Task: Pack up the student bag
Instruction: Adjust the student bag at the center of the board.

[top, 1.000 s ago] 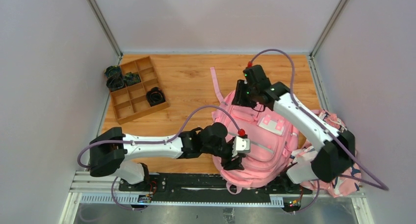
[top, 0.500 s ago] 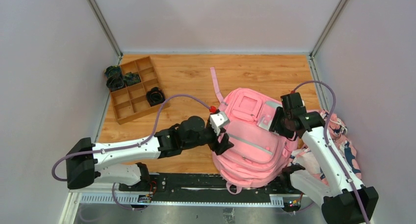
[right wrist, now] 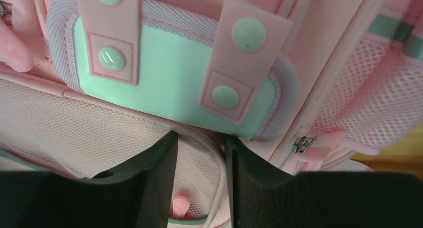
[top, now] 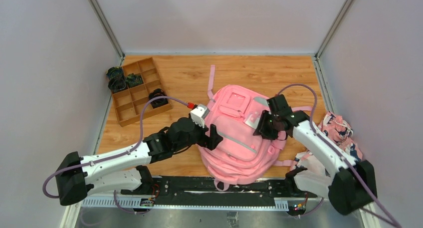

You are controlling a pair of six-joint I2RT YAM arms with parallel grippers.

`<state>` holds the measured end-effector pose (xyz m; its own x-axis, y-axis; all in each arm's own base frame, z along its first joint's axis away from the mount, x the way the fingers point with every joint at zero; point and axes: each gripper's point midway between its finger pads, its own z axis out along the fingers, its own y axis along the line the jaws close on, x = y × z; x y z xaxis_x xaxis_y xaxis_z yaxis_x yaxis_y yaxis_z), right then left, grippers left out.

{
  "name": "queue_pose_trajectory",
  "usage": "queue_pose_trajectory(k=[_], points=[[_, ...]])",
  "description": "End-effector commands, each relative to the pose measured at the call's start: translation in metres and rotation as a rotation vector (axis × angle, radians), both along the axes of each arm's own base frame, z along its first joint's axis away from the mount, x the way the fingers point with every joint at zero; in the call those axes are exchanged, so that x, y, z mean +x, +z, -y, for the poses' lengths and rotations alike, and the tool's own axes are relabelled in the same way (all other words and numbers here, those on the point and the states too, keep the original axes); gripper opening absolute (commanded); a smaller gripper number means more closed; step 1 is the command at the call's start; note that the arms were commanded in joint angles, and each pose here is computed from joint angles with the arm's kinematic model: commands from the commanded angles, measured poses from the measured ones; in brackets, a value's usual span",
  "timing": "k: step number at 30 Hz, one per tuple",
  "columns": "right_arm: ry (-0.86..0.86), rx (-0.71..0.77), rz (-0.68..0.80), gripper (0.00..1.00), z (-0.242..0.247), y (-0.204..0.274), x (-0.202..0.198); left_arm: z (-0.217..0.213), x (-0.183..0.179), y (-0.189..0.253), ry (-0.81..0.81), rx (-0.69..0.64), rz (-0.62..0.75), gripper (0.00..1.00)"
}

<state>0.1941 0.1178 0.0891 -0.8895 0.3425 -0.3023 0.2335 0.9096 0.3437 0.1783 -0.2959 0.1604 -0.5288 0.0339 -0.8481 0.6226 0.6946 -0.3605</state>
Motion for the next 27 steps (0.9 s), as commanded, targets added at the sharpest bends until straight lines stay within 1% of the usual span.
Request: queue_pose_trajectory(k=[1,2,3,6,8,10,11,12,14,15,16,18,20,22,24,27], points=[[0.07,0.151,0.019,0.43,-0.067,0.0,0.049,-0.03,0.024,0.025,0.165,0.003,0.043,0.9],[0.078,0.141,0.031,0.43,-0.071,0.003,0.062,-0.039,0.028,0.027,0.203,0.022,0.053,0.98],[0.088,0.13,0.054,0.43,-0.075,0.009,0.077,-0.048,0.032,0.028,0.242,0.036,0.057,1.0],[0.123,0.086,0.12,0.49,-0.079,0.032,0.104,-0.064,0.036,0.029,0.316,0.044,0.043,1.0],[0.149,0.053,0.175,0.53,-0.074,0.049,0.11,-0.068,0.036,0.032,0.329,0.037,0.024,1.0],[0.173,-0.004,0.216,0.54,-0.063,0.059,0.108,-0.082,0.036,0.039,0.43,-0.007,-0.022,1.0],[0.19,-0.046,0.227,0.55,-0.054,0.06,0.104,-0.09,0.035,0.042,0.481,-0.034,-0.043,1.0],[0.201,-0.073,0.23,0.55,-0.047,0.061,0.098,-0.093,0.031,0.048,0.504,-0.094,-0.075,1.0],[0.248,-0.09,0.24,0.55,-0.039,0.061,0.081,-0.088,0.019,0.056,0.502,-0.223,-0.165,1.0],[0.279,-0.084,0.253,0.56,-0.039,0.061,0.071,-0.085,0.013,0.057,0.506,-0.264,-0.223,1.0],[0.316,-0.073,0.265,0.56,-0.04,0.06,0.06,-0.084,0.008,0.051,0.516,-0.269,-0.282,1.0],[0.418,-0.032,0.304,0.55,-0.051,0.06,0.04,-0.08,-0.001,0.034,0.548,-0.236,-0.407,1.0],[0.505,-0.011,0.322,0.53,-0.062,0.062,0.021,-0.07,-0.006,0.021,0.558,-0.239,-0.5,1.0],[0.605,0.023,0.366,0.52,-0.08,0.07,-0.001,-0.056,-0.004,0.019,0.532,-0.281,-0.529,1.0],[0.675,0.073,0.436,0.52,-0.099,0.078,-0.017,-0.05,-0.002,0.012,0.549,-0.303,-0.557,1.0],[0.718,0.144,0.526,0.52,-0.123,0.086,-0.031,-0.046,0.003,0.006,0.586,-0.314,-0.584,1.0]])
